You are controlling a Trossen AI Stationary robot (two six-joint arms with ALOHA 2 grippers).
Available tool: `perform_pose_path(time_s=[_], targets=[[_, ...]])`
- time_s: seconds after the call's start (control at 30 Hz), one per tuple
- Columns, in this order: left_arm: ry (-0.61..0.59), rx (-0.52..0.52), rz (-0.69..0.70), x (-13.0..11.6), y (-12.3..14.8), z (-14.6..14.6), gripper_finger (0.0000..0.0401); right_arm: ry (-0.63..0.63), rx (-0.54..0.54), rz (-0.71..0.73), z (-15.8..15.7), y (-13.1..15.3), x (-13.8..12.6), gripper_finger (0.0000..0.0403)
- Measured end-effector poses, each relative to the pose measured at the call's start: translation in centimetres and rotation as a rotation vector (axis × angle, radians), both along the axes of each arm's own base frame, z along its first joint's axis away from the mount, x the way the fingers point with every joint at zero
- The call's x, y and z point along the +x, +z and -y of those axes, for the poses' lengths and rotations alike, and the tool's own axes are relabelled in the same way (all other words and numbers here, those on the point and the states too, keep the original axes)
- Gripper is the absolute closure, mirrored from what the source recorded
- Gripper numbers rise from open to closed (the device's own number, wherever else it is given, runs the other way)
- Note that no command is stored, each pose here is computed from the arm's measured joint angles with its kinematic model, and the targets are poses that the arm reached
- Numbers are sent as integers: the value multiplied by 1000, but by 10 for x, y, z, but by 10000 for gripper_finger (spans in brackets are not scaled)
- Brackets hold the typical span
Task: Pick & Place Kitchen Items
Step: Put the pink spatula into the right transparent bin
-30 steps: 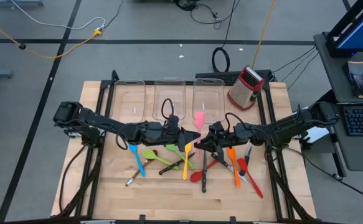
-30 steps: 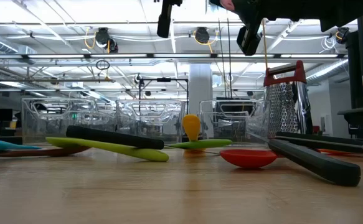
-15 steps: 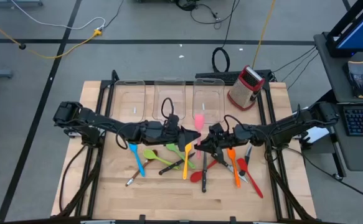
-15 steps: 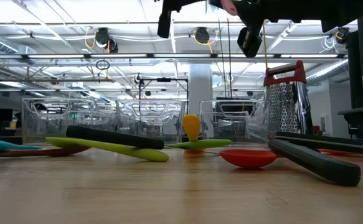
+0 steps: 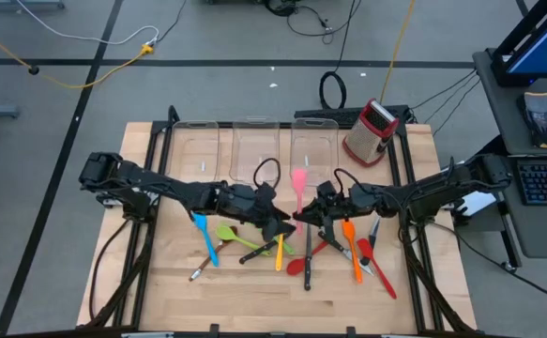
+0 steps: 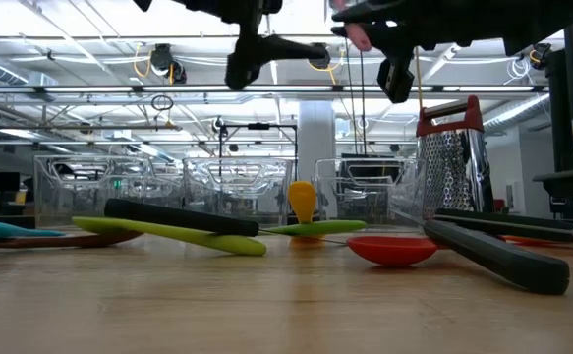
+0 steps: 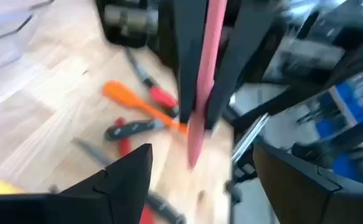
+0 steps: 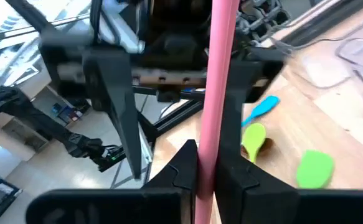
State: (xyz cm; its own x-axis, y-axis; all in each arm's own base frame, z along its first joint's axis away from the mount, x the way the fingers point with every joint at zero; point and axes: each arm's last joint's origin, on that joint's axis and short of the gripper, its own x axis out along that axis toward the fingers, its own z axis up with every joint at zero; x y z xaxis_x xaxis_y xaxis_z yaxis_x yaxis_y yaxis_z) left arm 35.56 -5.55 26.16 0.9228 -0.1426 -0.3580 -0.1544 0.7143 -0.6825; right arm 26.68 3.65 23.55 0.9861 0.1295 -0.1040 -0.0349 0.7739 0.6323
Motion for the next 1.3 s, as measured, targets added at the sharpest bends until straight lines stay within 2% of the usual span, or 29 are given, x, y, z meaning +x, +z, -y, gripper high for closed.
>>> perform_pose_path(time_s=[0.1,0.3,0.57,0.67,0.73,0.9,1.13,1.3], targets=[[52,38,-77,-7,-2,-1,103,-67,-9,-53,7,0,-5,382],[235,152,-206,-25,-2,-8,96,-211,-25,-77,23,10,-18,382],[307,245,-380,-51,0,-19,96,-379,-62,-165,47,26,-21,382],[331,258,-362,-54,6,-25,92,-415,-81,-204,57,36,-19,382],[324,283,-388,-64,4,-30,91,-443,-89,-224,64,42,-15,382],[366,284,-344,-85,4,-47,91,-549,-122,-299,84,48,-11,382],[404,257,-234,-122,0,-61,91,-643,-109,-448,113,26,-11,382],[422,239,-184,-146,-6,-66,91,-695,-89,-502,131,10,-5,382]])
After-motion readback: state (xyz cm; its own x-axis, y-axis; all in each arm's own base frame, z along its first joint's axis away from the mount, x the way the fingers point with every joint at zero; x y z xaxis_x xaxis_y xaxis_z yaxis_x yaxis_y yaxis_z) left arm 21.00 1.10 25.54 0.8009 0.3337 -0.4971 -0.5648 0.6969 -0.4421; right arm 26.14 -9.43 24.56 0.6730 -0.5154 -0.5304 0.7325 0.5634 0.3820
